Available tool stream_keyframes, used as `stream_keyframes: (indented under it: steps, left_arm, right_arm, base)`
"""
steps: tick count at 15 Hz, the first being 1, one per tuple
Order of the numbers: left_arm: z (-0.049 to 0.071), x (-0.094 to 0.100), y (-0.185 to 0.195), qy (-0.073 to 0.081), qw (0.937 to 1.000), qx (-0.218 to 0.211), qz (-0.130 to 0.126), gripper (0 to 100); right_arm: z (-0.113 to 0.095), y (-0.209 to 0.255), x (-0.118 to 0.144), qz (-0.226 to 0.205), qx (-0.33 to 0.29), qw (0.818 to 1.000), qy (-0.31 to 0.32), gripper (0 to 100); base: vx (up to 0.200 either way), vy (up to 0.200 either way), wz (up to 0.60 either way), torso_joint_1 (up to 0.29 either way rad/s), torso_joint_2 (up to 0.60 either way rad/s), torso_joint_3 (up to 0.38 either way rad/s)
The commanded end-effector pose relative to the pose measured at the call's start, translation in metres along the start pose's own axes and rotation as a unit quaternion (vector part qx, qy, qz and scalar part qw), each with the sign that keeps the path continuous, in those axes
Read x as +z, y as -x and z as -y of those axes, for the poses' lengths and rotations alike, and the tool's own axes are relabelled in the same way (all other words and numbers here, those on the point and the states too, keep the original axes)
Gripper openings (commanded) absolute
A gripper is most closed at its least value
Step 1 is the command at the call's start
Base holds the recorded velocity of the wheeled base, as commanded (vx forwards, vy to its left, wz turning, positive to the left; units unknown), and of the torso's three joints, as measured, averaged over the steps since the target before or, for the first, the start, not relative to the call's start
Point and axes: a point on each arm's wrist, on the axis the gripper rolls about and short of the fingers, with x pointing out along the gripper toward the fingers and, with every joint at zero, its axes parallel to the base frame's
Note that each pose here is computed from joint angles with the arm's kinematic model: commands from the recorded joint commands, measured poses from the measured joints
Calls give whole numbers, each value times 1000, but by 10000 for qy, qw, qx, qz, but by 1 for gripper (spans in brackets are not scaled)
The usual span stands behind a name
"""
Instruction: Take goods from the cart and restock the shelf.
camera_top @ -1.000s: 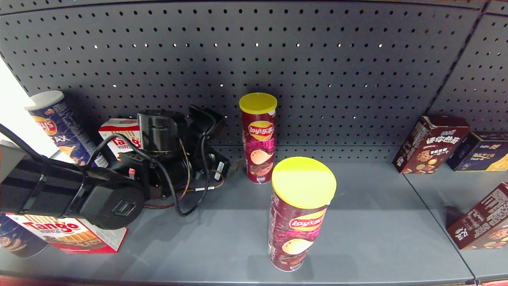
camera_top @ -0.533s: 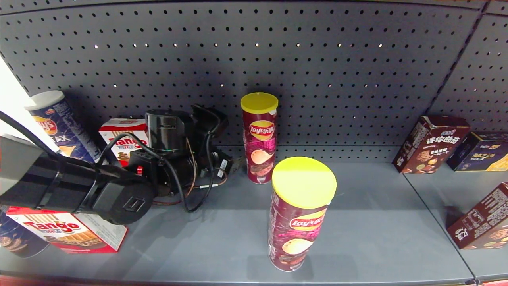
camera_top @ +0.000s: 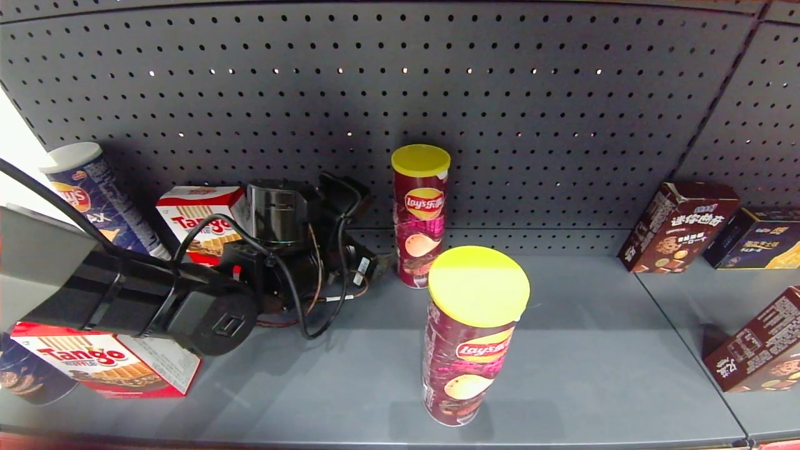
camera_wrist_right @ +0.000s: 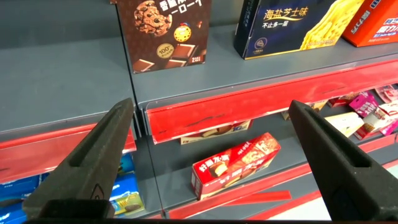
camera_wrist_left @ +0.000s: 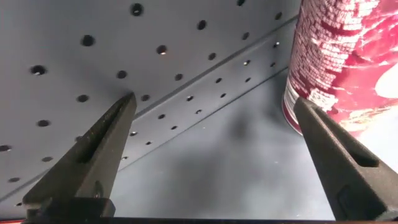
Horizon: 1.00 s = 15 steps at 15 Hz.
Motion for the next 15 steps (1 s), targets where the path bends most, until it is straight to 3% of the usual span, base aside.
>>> stream_keyframes:
  steps: [1,15]
  left_arm:
    - [3,0,-1,-9,10000,-44,-1,100]
    - [12,-4,-9,-24,9999,-146,-65,100]
  right_arm:
    - [0,0,0,11,5,10000,4,100]
    - [0,0,0,3,5,10000,4,100]
  base:
    - [0,0,0,0,0,0]
    - [0,0,0,0,0,0]
